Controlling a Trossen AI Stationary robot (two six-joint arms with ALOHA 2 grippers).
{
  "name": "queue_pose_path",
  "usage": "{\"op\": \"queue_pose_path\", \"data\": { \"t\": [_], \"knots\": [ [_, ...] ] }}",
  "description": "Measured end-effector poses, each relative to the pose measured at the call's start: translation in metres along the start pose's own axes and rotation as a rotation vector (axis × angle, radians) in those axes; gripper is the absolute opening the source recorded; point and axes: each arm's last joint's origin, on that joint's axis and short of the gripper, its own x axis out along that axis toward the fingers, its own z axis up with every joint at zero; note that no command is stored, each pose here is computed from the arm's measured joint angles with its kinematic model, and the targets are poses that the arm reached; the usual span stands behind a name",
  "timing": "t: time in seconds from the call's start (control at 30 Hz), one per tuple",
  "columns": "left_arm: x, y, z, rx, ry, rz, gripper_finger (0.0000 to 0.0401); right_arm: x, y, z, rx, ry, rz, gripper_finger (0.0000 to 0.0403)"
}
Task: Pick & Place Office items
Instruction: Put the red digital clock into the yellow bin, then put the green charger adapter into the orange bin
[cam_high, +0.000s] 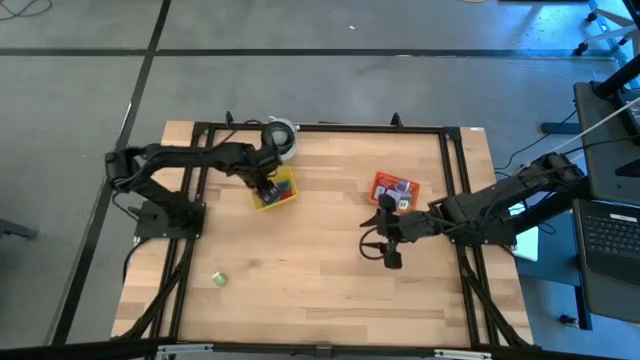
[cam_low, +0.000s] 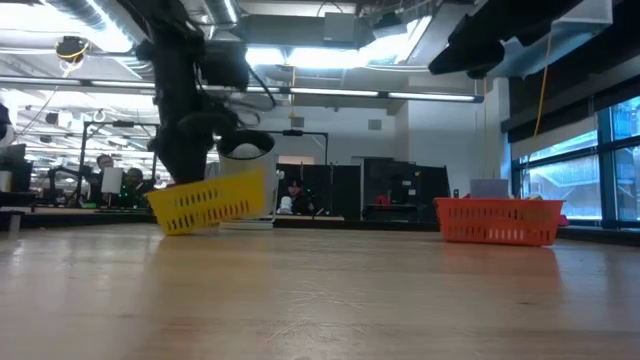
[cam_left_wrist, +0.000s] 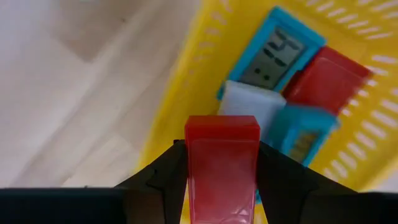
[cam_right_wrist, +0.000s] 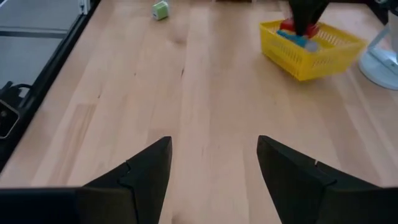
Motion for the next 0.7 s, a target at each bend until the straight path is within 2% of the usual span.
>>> {"op": "queue_pose_path", "data": {
  "t": [0.17, 0.3, 0.4, 0.7],
  "knots": [
    [0.022, -0.005, 0.004, 0.018, 0.064, -0.031, 0.0156, 0.001, -0.004, 0.001, -0.003, -0.001, -0.007, 0.0238],
    [0.025, -0.006, 0.005, 0.019, 0.065, -0.034, 0.0154, 0.001, -0.004, 0.001, -0.008, 0.0, -0.003, 0.0238],
    [0.021, -0.006, 0.006, 0.018, 0.053, -0.055, 0.0158, 0.001, -0.004, 0.001, -0.012, 0.001, 0.003, 0.0238],
    [-0.01, -0.014, 0.018, 0.056, -0.05, -0.138, 0.0225, 0.001, -0.004, 0.001, -0.031, 0.001, 0.003, 0.0238]
  ]
}}
